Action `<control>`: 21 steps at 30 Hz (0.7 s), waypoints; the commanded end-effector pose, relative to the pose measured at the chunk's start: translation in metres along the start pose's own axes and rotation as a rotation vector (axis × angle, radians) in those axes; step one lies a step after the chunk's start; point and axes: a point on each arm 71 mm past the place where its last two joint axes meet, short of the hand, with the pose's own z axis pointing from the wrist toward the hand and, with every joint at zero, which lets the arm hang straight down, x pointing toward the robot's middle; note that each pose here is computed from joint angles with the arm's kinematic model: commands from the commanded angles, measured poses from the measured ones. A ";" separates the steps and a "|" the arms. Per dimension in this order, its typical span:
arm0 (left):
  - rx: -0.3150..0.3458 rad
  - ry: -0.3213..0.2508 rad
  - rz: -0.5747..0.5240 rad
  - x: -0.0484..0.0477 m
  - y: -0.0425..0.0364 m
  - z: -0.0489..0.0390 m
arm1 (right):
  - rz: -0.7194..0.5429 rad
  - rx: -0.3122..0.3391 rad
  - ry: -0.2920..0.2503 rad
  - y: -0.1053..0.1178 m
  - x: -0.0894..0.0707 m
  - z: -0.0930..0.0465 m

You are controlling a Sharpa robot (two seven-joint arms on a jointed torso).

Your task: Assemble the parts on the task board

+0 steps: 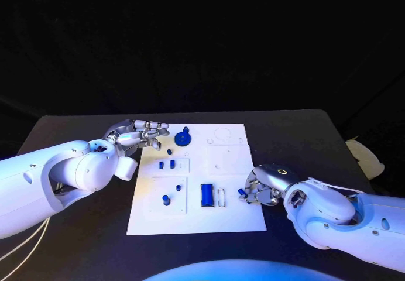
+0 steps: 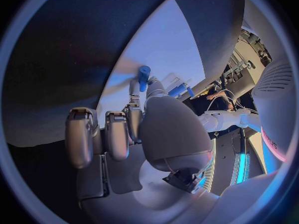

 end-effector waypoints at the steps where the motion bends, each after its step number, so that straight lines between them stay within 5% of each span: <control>1: 0.001 0.027 -0.005 0.0035 -0.0007 -0.0001 | -0.090 0.024 0.088 -0.004 0.013 0.000; 13: -0.002 0.030 -0.004 0.0036 -0.0005 -0.0005 | -0.130 0.008 0.089 0.000 0.013 0.000; 21: -0.003 0.033 -0.004 0.0039 -0.0004 -0.0006 | -0.077 0.002 0.041 0.005 0.009 -0.002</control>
